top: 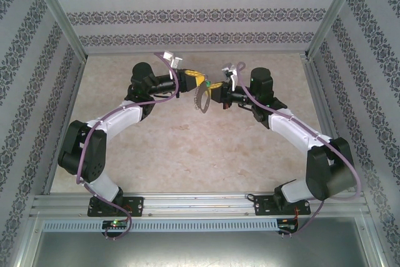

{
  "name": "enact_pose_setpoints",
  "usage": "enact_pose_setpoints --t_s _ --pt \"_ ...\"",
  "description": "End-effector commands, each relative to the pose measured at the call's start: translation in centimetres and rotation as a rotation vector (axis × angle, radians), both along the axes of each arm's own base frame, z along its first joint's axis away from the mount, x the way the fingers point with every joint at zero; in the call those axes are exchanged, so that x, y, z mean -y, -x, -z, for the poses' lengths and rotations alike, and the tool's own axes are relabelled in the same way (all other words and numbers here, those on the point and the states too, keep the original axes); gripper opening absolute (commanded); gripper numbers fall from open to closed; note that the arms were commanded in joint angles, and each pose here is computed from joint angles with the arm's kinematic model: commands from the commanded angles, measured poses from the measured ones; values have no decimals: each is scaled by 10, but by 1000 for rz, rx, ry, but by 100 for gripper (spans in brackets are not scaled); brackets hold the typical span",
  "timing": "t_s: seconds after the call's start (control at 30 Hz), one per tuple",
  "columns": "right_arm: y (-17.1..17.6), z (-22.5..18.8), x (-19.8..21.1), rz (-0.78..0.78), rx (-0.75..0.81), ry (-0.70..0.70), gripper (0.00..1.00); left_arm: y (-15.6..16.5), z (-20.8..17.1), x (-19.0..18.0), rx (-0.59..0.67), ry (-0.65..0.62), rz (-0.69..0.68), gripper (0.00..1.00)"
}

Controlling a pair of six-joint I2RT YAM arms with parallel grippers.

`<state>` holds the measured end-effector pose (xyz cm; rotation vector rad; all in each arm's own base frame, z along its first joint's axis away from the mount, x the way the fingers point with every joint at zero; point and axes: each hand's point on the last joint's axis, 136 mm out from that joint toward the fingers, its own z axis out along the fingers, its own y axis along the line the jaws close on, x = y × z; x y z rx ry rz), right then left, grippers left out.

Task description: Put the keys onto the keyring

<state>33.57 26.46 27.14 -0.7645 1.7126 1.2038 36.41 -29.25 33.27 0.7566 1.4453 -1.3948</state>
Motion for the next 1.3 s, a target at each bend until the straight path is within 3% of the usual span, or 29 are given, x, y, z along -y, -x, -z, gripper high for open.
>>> enact_pose_setpoints --t_s 0.0,0.2,0.47,0.67,0.9,1.27 --pt "12 -7 -3 -50 19 1 0 14 -29 -1 108 55 17 0" --pt "23 -8 -14 -117 12 18 0 15 -28 -1 106 55 18 0" --pt "14 -2 -14 -93 -5 27 0 14 -26 -1 102 58 16 0" --pt "12 -13 12 -16 4 2 33 12 -22 -2 93 61 9 0" --pt "19 -48 35 53 85 -49 37 12 -22 -1 89 77 18 0" --pt "6 -84 19 5 125 -156 41 14 -23 -2 80 88 22 0"
